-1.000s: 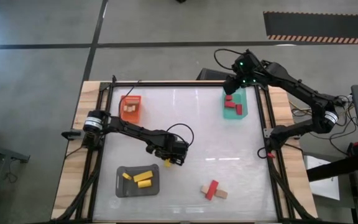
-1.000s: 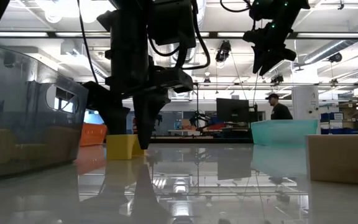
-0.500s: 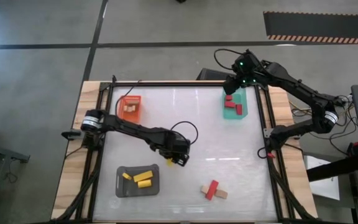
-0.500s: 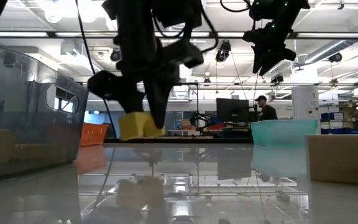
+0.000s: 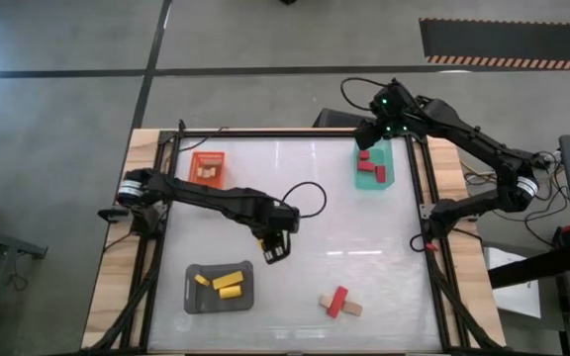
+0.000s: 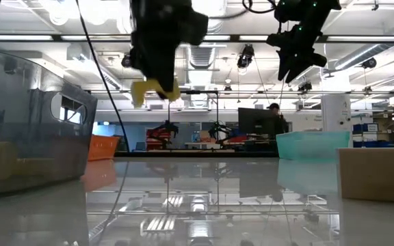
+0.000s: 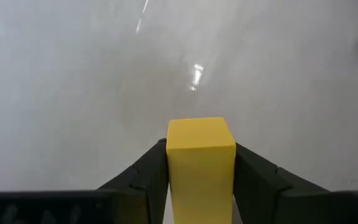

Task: Sort & place blocks by color
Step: Put the yellow block into the black bin

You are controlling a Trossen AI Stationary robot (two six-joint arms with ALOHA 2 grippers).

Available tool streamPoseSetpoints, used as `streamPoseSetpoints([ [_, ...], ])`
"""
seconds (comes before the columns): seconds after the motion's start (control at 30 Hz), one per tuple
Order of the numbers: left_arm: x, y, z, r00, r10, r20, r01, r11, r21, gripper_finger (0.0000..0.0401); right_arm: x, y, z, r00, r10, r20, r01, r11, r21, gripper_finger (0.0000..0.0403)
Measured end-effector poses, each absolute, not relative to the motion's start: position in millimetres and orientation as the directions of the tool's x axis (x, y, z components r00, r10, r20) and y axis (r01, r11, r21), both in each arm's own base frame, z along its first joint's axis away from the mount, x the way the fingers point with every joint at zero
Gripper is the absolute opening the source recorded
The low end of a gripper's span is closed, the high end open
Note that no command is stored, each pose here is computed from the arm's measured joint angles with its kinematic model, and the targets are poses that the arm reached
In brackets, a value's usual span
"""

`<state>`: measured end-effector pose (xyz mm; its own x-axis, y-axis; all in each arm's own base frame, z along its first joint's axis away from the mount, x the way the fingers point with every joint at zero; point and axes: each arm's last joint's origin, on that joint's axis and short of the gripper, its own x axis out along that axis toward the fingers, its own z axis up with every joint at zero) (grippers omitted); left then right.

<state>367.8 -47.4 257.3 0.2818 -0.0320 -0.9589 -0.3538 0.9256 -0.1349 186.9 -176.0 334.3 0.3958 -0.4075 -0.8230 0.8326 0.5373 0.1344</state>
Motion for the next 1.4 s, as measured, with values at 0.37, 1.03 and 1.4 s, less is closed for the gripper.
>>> streamPoseSetpoints([
  [0.37, 334.8, -40.1, 312.4, 0.421, 0.053, -0.906, -0.114, 0.993, 0.006, 0.0128, 187.0, -176.3, 334.5, 0.396, -0.411, -0.821, 0.842, 0.518, 0.147, 0.013],
  [1.03, 265.0, -73.6, 349.2, 0.361, 0.021, -0.932, -0.066, 0.998, -0.003, 0.0128, 187.3, -176.6, 334.7, 0.399, -0.414, -0.818, 0.856, 0.487, 0.171, 0.013],
  [1.4, 242.4, -145.6, 332.6, 0.264, -0.111, -0.958, -0.074, 0.988, -0.135, 0.0128, 187.4, -176.7, 334.9, 0.401, -0.415, -0.817, 0.858, 0.482, 0.176, 0.013],
])
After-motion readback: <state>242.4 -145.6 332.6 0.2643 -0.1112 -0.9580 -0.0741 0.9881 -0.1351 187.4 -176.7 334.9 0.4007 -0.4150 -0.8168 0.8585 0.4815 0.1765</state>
